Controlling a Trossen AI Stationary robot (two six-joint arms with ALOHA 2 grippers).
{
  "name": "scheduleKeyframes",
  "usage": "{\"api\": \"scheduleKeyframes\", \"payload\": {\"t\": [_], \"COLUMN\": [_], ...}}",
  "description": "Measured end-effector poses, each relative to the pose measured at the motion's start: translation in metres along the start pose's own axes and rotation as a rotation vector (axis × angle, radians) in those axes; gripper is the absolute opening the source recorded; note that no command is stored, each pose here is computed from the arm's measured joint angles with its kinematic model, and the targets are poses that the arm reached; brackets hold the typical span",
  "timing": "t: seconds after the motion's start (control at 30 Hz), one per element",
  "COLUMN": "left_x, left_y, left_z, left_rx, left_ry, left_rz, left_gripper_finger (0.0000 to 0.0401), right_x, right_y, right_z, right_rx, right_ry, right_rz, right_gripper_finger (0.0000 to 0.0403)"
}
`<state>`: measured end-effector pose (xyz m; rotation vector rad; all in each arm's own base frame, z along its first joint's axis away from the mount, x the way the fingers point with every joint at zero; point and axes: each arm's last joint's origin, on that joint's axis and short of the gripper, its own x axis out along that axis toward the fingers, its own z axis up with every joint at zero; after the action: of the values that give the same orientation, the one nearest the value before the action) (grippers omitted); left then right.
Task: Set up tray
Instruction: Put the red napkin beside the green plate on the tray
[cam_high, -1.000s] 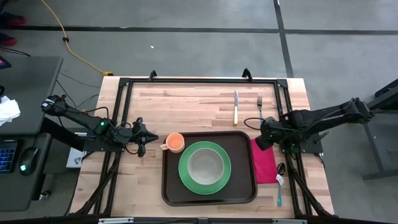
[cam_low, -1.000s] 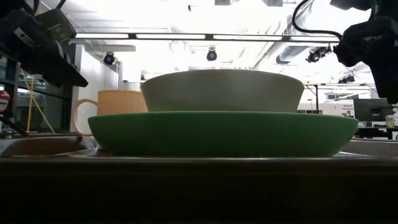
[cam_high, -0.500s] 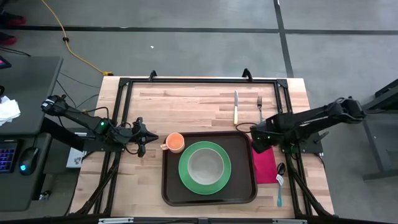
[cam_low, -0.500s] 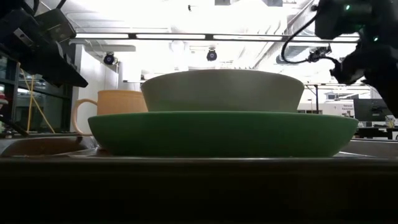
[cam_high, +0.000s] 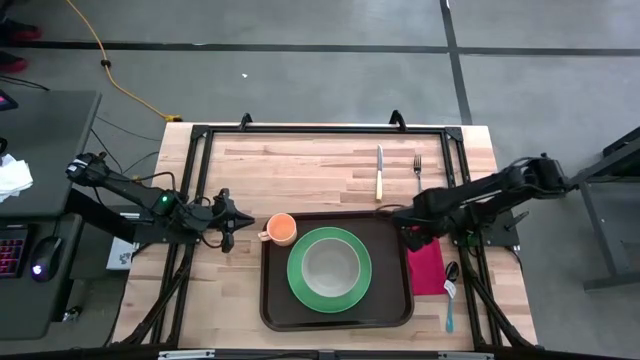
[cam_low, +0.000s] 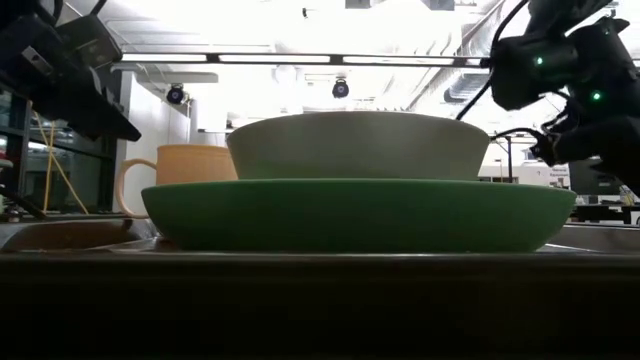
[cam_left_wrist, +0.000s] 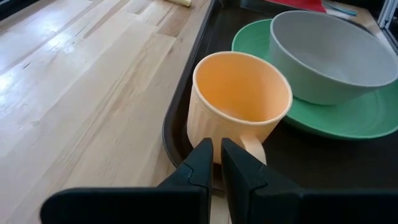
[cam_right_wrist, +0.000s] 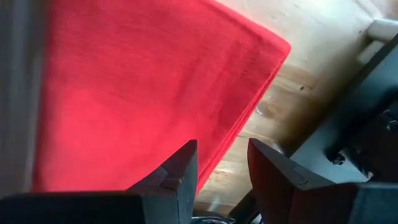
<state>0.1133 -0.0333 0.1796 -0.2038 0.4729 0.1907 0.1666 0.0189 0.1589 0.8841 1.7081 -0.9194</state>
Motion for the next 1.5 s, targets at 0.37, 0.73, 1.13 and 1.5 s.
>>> {"api": "scheduleKeyframes", "payload": {"t": [0.37, 0.73, 1.13, 1.5], "left_x": [0.000, 0.000, 0.000, 0.000], "left_y": [0.001, 0.000, 0.000, 0.000], "left_z": [-0.001, -0.002, -0.002, -0.002], "left_rx": [0.006, -0.018, -0.021, -0.020], "left_ry": [0.013, 0.019, 0.019, 0.019], "left_rz": [0.003, -0.006, -0.007, -0.007], "left_gripper_finger": [0.0062, 0.0062, 0.0062, 0.0062], "right_x": [0.026, 0.045, 0.045, 0.045], "right_y": [0.002, -0.008, -0.012, -0.011], "right_z": [0.004, 0.013, 0.020, 0.021], "right_rx": [-0.003, 0.057, 0.063, 0.063], "right_ry": [0.077, 0.139, 0.158, 0.146], "right_rz": [-0.048, 0.031, 0.050, 0.055], "right_gripper_finger": [0.0119, 0.0119, 0.0118, 0.0058]}}
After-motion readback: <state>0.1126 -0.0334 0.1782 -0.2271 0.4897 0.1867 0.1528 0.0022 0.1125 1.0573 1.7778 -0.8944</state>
